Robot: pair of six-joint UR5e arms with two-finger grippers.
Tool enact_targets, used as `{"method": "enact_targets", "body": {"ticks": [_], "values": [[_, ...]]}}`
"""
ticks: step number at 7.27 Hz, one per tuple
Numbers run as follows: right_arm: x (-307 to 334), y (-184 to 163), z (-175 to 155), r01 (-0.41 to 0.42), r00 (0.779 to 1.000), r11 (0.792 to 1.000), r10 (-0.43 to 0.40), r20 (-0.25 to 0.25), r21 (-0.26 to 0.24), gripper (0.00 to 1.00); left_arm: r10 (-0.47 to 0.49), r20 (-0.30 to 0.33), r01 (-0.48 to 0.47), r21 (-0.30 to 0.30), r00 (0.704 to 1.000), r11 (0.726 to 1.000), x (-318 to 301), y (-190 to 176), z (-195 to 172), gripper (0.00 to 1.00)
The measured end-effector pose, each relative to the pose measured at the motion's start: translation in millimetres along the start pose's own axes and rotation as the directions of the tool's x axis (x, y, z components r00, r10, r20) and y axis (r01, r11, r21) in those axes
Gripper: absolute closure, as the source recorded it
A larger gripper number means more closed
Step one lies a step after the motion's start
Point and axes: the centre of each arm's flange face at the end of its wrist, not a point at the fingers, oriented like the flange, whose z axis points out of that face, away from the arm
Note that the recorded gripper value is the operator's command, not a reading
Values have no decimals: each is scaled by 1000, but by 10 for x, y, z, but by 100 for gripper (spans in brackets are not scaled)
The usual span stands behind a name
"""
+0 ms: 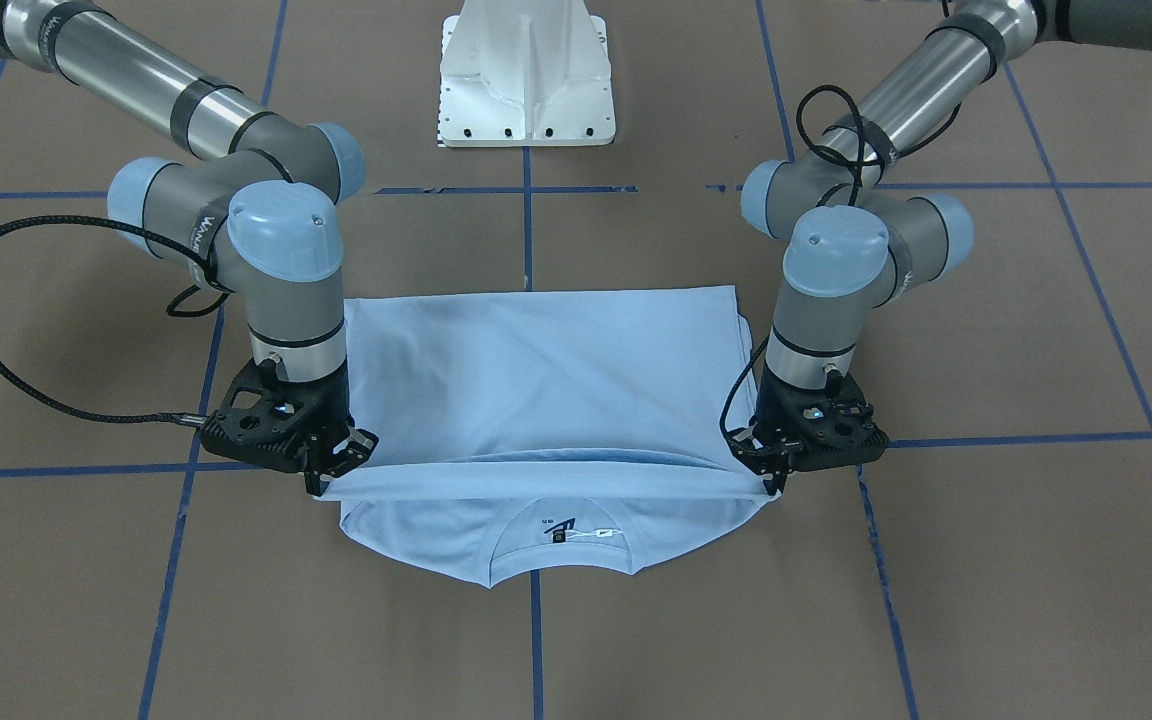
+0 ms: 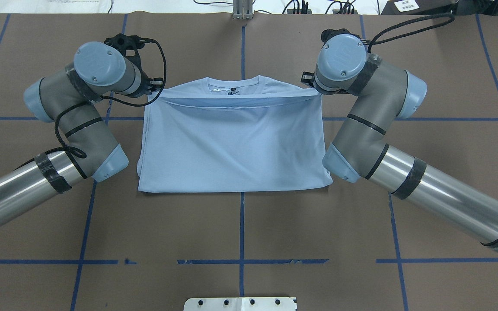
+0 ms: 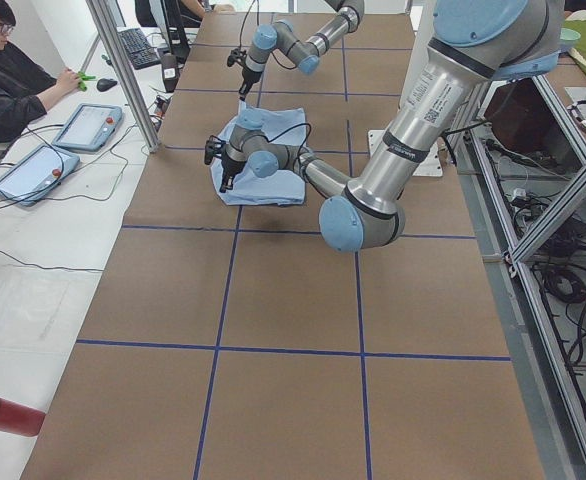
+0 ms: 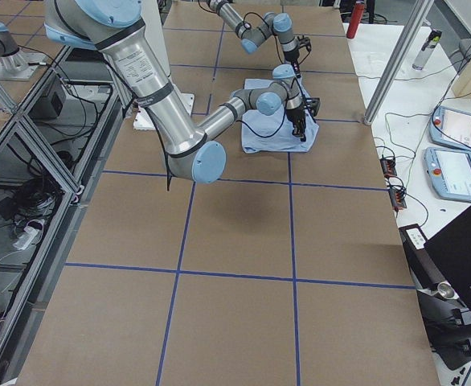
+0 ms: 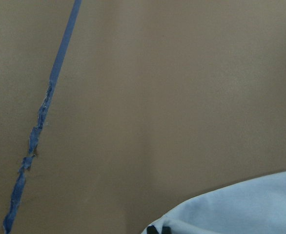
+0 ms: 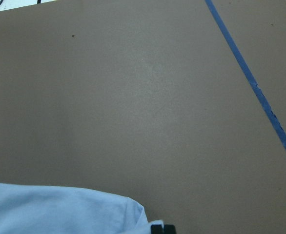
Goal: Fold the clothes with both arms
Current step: 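Lay the hem down at the collar and open both grippers, then move the left gripper to the folded shirt's side edge while the right holds still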
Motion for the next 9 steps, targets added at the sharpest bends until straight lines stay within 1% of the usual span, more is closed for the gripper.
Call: {"method": "enact_targets", "body": {"ticks": [1,2,3,4,6,7,9], "values": [[3,-3,15,-1,1000,1000,1,-3,2,1,0,-2,0,1,1000,1000,5,-1,-8,23],[-1,8,29,1,1000,1000,-1,-5,4,0,2,-3,-2,1,1000,1000,0,2,-12,0],[-12,18,29,8,1000,1000,-7,-6,10,0,24,-12,-24,5,1000,1000,-9,8,-36,0],[-28,11,3,30,1000,999,-30,-2,17,0,68,-35,-67,14,997,998,-29,30,-119,0],[-38,5,-52,98,995,995,-99,34,25,0,122,-91,-120,27,988,992,-156,252,-422,0],[-40,10,-66,115,992,993,-116,54,25,0,134,-119,-132,18,984,991,-218,503,-554,0],[-31,17,-66,126,990,992,-127,66,23,0,97,-173,-106,-43,980,993,-270,1193,-737,0]]}}
